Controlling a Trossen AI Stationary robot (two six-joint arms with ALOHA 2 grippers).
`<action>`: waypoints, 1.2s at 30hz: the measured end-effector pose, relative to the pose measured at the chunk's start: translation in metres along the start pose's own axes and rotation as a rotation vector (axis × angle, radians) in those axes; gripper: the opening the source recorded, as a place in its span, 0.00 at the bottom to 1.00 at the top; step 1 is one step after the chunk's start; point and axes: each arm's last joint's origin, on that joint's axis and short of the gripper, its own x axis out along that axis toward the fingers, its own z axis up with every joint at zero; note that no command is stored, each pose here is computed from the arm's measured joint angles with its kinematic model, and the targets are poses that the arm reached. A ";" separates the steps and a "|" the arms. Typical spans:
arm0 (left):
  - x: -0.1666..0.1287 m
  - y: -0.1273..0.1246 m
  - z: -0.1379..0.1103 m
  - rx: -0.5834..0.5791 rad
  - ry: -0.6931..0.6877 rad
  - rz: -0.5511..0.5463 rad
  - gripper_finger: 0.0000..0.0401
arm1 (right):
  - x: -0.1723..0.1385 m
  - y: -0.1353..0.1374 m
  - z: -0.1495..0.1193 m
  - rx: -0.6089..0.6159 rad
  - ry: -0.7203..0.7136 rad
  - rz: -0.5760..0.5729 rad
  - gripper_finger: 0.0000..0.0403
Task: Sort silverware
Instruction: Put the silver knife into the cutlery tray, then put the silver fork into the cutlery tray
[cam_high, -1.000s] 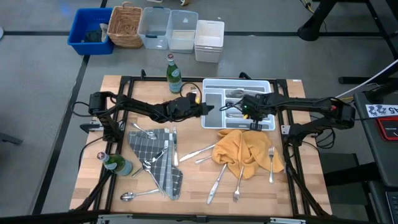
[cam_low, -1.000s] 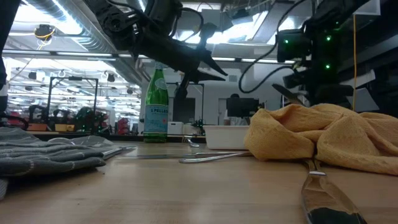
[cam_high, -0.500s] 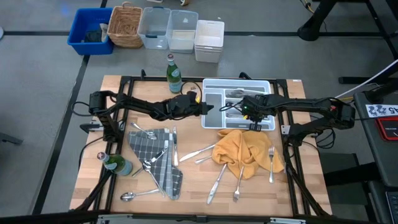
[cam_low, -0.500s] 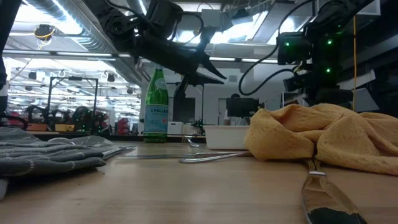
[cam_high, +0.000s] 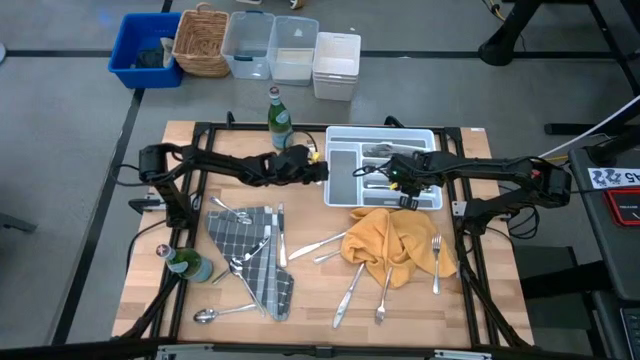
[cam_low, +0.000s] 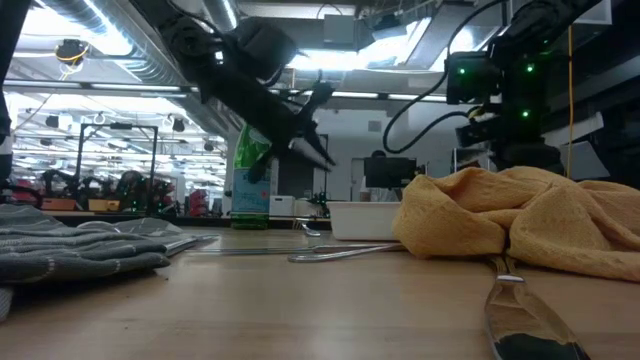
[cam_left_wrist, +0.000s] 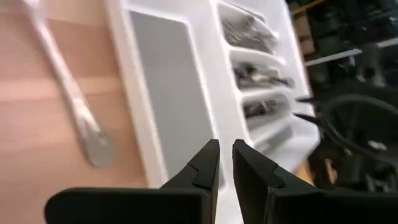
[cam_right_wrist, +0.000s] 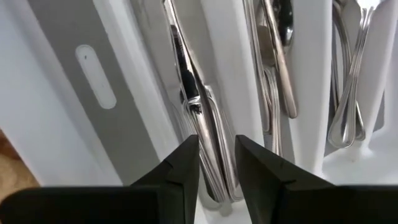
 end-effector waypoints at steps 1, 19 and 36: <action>0.001 0.003 0.003 -0.005 -0.005 0.015 0.08 | 0.000 0.000 0.000 0.009 0.000 0.000 0.26; 0.015 0.046 0.034 0.189 -0.051 0.244 0.15 | 0.000 0.000 0.005 0.031 -0.046 -0.001 0.26; 0.046 0.077 0.035 0.018 -0.086 0.277 0.30 | 0.000 -0.001 0.007 0.032 -0.066 -0.003 0.26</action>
